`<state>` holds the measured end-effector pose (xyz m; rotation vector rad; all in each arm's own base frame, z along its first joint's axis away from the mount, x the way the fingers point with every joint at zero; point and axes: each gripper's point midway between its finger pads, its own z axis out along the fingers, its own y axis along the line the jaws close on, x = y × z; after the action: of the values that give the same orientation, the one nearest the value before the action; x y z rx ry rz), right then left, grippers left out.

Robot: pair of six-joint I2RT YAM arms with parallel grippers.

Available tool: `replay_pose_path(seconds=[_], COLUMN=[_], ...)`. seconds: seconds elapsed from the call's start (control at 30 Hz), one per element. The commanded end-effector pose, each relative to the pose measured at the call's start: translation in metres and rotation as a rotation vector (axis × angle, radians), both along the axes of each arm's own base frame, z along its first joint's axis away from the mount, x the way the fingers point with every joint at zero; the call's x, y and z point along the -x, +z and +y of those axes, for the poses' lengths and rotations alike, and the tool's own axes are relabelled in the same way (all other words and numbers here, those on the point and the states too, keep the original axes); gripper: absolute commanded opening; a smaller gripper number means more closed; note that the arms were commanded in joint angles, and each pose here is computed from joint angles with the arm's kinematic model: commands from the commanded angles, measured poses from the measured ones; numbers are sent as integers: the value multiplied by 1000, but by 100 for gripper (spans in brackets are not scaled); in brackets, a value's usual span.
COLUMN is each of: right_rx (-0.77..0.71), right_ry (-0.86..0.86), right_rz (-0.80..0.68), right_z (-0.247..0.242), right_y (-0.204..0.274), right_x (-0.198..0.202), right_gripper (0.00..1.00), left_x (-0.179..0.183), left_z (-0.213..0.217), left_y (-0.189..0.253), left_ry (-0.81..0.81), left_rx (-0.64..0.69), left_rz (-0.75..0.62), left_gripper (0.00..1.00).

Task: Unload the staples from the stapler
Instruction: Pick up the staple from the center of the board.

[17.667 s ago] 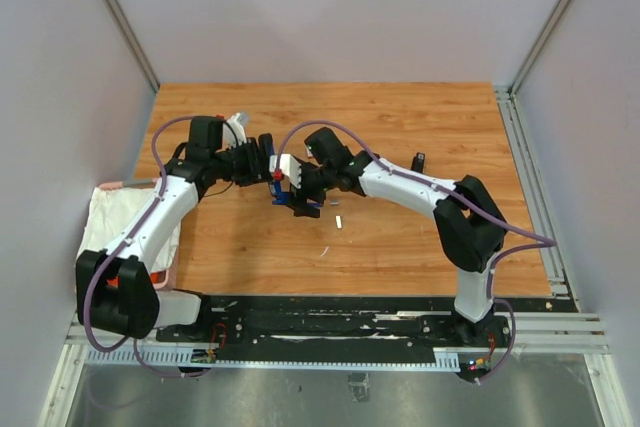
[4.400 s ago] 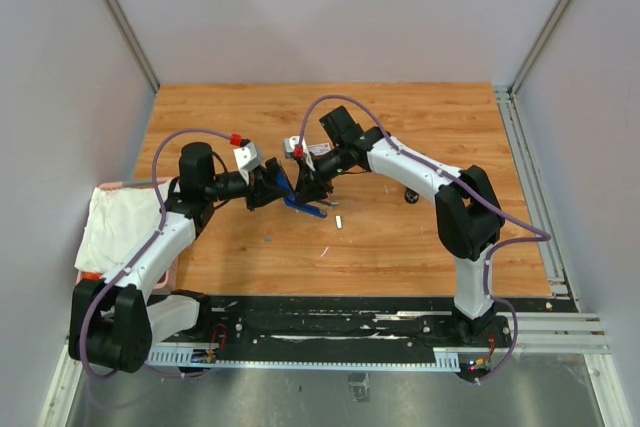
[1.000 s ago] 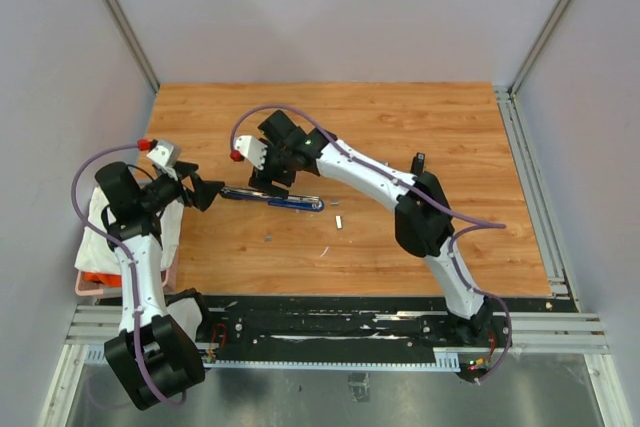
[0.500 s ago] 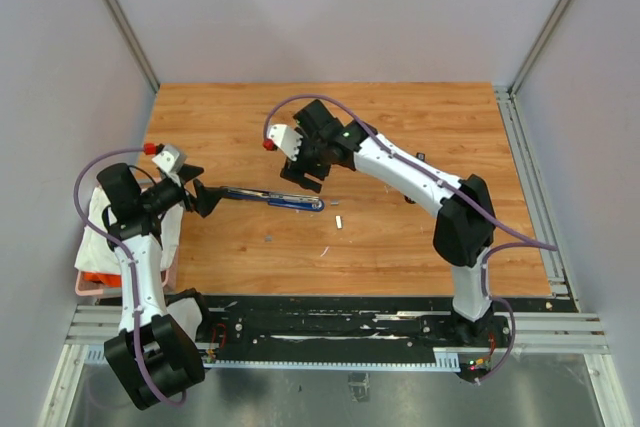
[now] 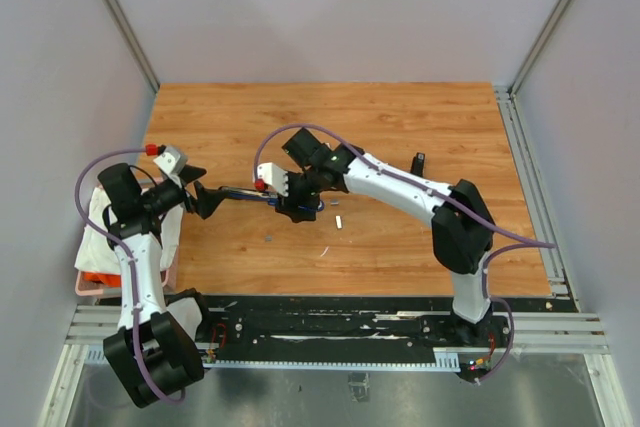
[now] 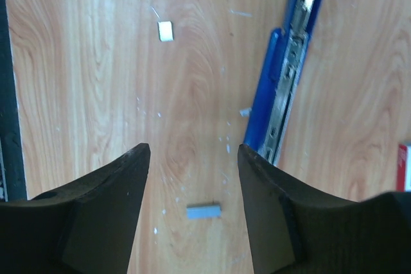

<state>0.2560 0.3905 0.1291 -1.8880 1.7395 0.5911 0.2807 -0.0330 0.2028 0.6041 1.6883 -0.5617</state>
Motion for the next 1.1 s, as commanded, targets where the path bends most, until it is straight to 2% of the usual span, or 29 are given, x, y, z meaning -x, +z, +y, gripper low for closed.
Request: replay_pose_path(seconds=[0.0,0.47,0.7,0.9,1.07], right_rx=[22,78,78,46,1], right_ry=[68,60,58,42,23], right_rz=[39,58,114,194,248], right_z=[30,80,89,83,79], right_y=[-15,-63,-71,-64,-53], right_x=[18,22,27,30,25], right_gripper=[57,35,32,33,34], left_x=[1,11,16,-2,-8], left_z=[-1,-8,-12,15,32], left_y=[1,9,11,16,20], left_ry=[-17,-60,-91,43,129], left_rx=[3,-24,-28,50,80], left_rz=[1,-44,-48,4,-2], left_gripper=[98,98,98,98,98])
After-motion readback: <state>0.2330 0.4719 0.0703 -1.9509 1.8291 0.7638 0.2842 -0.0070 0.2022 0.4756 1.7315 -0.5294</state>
